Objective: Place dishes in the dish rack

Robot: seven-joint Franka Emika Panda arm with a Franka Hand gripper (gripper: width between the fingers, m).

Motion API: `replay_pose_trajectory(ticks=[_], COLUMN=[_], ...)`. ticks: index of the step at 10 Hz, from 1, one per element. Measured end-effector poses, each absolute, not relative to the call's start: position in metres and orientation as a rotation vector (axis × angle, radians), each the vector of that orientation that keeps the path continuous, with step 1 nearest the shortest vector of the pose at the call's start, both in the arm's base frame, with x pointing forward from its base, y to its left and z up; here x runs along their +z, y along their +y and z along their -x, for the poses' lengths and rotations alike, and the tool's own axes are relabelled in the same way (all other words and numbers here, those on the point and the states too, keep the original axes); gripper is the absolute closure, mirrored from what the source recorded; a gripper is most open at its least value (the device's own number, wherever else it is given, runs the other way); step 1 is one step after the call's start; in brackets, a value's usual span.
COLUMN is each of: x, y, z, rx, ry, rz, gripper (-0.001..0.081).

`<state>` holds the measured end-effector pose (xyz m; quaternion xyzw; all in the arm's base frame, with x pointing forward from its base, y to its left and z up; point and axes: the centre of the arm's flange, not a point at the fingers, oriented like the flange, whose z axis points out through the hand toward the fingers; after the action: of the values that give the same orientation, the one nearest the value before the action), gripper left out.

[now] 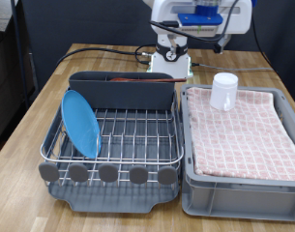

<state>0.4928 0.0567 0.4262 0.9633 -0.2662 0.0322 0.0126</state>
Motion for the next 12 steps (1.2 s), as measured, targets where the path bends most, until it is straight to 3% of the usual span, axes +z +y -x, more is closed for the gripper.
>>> replay_pose_trajectory(ticks=[6, 12], x=[0.387, 0.38], y=[0.097, 0.105], z=[-0.464, -0.456], rx=[0.075, 0.054], ry=[-0.903, -0.938], rz=[-3.02, -3.02], gripper=[0.0004, 0.0004])
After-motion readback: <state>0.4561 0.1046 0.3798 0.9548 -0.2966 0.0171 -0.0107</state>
